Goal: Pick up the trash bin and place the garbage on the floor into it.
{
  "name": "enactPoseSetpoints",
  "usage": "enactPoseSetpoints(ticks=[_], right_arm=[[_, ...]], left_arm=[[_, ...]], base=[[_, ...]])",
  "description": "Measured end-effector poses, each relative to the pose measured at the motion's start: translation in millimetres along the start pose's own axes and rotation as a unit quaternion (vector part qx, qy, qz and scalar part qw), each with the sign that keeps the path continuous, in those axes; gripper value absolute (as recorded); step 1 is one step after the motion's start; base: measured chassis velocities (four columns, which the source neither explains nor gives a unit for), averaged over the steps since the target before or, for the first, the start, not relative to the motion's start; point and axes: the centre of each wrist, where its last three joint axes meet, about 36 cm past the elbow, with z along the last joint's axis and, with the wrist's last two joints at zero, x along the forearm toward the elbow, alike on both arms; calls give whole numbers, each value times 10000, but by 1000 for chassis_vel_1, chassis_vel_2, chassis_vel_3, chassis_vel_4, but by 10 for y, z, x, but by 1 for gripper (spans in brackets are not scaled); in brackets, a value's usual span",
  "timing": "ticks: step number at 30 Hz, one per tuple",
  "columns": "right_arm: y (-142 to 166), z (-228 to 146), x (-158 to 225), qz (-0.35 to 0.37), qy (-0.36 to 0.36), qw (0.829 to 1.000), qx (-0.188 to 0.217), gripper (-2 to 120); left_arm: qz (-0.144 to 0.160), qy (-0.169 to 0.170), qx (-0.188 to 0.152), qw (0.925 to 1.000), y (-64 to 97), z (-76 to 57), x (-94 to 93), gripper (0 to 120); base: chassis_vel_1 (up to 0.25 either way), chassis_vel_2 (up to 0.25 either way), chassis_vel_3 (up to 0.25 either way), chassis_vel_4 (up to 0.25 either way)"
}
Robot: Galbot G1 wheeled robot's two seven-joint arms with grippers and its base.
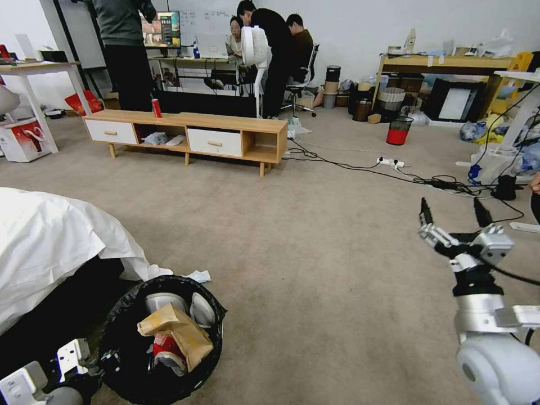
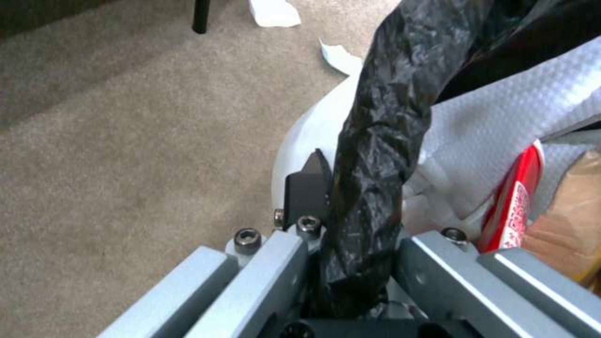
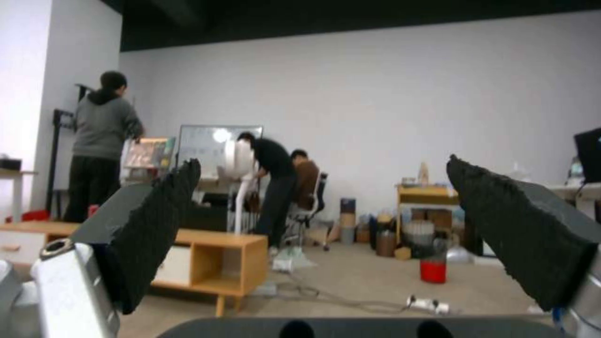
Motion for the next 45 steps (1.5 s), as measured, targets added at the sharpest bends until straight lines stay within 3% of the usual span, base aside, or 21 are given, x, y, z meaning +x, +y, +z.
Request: enactPoseSetpoints(ticks=[11,45], right_arm=[[124,71,115,-59,166,9998,-78,100],[123,157,19,-58,171,9998,-126,100]], left_arm=[[19,10,17,10000,-9,15,7,0],[-28,64,39,10000,13,40,14,0]], base=[[0,0,0,0],[0,0,0,0]])
